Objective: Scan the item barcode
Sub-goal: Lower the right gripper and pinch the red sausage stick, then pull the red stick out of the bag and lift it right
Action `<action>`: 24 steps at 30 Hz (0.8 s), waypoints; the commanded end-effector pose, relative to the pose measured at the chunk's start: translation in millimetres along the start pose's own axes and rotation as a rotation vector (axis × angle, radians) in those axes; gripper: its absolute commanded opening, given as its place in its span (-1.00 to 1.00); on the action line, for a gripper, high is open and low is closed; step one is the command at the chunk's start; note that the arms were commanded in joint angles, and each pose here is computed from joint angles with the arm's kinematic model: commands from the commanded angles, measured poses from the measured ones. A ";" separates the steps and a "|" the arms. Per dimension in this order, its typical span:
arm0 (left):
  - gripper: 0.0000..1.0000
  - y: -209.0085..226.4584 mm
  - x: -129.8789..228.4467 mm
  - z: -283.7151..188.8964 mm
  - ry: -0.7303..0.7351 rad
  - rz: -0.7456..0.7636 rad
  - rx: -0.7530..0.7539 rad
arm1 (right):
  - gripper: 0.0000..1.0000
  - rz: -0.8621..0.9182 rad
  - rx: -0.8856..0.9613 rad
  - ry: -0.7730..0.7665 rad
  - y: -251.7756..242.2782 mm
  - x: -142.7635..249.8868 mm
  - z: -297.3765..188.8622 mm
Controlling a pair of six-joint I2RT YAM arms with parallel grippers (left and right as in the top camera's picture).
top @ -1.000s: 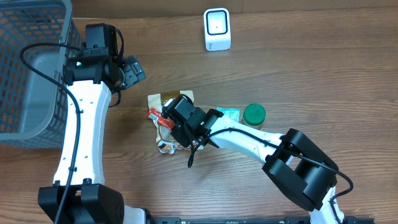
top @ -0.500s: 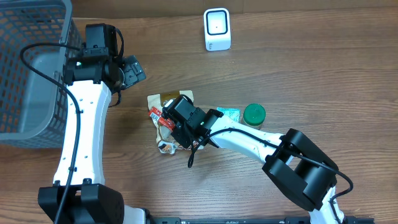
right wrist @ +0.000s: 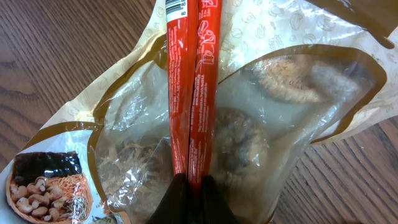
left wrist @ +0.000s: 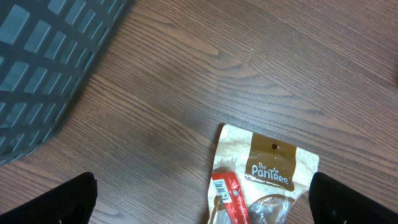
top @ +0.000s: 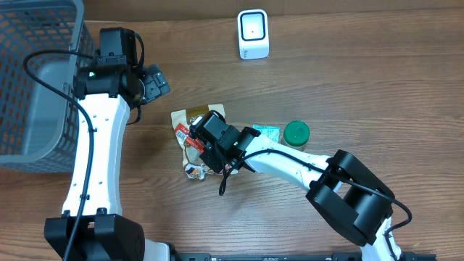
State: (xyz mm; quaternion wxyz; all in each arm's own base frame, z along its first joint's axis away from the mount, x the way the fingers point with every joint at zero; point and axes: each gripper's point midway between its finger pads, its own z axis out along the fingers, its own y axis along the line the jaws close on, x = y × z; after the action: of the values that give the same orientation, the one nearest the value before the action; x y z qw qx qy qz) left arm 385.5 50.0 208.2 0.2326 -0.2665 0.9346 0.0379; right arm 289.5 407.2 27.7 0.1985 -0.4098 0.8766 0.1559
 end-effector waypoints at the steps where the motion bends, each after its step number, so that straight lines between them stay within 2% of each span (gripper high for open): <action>1: 0.99 2.1 -4.9 -7.8 -0.028 0.000 -0.005 | -0.93 0.004 -0.017 0.028 0.9 9.4 2.9; 8: 0.99 2.2 -4.8 -7.7 -0.028 0.000 -0.005 | -0.93 0.002 -0.030 -0.008 5.0 -5.3 -13.4; 16: 1.00 2.2 -4.8 -7.7 -0.028 0.000 -0.005 | -0.93 0.045 -0.043 -0.131 15.9 -38.1 -108.9; 20: 1.00 2.2 -4.8 -7.7 -0.028 0.000 -0.005 | -0.93 0.046 -0.041 -0.119 18.8 -27.6 -150.2; 24: 1.00 2.1 -4.9 -7.8 -0.028 0.000 -0.005 | -0.93 0.074 -0.021 -0.013 10.4 3.2 -167.8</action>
State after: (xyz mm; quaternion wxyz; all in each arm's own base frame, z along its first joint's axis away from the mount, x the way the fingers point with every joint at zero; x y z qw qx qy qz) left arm 385.5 50.1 208.2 0.2326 -0.2665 0.9346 0.0381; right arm 241.9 350.5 168.7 0.2024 -0.3892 0.8802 0.1810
